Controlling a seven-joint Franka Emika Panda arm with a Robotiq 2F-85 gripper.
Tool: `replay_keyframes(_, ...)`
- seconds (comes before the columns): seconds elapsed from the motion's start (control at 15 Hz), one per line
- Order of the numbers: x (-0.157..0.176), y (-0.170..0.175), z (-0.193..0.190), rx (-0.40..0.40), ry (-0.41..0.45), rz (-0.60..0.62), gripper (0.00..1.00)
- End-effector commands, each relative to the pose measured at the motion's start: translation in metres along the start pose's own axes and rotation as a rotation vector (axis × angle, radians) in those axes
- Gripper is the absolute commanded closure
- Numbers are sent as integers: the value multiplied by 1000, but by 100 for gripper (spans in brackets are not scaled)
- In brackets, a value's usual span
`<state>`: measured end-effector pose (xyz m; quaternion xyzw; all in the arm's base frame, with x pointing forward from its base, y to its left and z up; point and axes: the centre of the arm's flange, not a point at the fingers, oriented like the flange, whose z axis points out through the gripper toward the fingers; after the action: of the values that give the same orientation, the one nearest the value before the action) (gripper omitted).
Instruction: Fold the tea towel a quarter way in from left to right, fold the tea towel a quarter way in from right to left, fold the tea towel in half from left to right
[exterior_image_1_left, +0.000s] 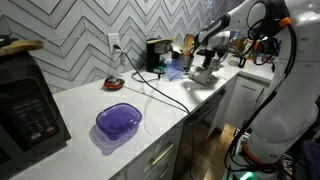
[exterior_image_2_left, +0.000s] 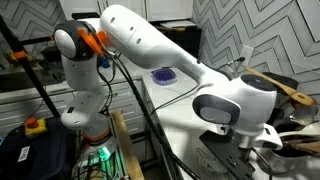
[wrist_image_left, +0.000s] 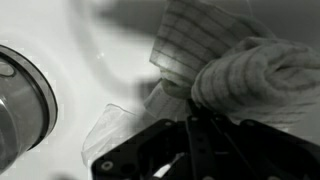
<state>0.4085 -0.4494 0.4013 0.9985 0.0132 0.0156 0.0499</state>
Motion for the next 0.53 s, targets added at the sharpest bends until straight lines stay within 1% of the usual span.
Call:
replay_keyframes(0.0, -10, 14, 9, -3, -2, 27, 99)
replay_keyframes(0.33, -8, 13, 24, 1, -23, 43, 99)
replay_keyframes(0.4, -8, 14, 24, 2, -28, 48, 73)
replay_keyframes(0.47, -9, 15, 23, -2, -33, 47, 69)
